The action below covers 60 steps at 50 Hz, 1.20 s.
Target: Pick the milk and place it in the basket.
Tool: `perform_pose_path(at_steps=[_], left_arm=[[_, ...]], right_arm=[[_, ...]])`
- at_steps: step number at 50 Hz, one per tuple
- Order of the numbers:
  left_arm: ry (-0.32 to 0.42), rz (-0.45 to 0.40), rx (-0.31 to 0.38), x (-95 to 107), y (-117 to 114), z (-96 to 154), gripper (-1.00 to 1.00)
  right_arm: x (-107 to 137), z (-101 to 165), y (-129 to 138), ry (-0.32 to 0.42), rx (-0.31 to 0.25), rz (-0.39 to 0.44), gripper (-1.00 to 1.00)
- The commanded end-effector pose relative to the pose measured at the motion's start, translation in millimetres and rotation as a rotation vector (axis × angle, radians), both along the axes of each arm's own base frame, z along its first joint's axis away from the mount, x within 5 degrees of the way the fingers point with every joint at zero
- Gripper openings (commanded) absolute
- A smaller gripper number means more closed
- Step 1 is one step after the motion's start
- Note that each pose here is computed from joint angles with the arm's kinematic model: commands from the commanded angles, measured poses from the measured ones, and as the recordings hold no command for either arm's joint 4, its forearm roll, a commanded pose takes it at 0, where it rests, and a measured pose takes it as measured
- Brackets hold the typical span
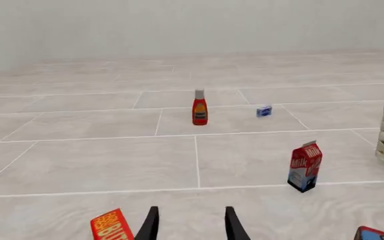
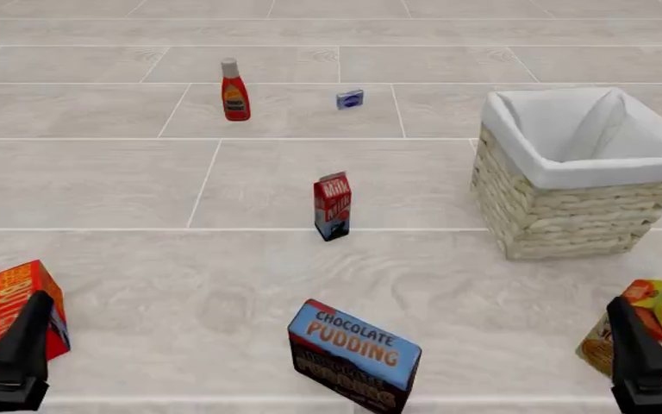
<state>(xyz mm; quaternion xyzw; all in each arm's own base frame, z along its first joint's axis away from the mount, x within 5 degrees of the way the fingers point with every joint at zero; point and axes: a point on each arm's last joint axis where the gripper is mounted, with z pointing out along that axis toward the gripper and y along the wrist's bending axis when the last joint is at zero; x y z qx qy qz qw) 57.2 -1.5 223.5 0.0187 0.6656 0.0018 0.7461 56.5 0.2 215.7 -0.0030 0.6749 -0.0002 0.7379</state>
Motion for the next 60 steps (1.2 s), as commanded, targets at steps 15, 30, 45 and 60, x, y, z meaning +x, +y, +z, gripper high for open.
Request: perform_pose_path(at_steps=[15,30,45,60], left_arm=[[0.031,0.023,-0.031,0,1,-10,1.00],[0.030,0.022,-0.030,0,1,-9,1.00],[0.031,0.022,-0.031,1,1,-9,1.00],[0.031,0.022,-0.031,1,1,-10,1.00]], right_arm=[[36,30,16,0.089,0.043,0.169,1.00],[65,84,32,0.107,-0.008,0.258,1.00],[117,127,70,0.173,-0.144,0.378,1.00],[173,138,132,0.309,-0.170,0.519,1.00]])
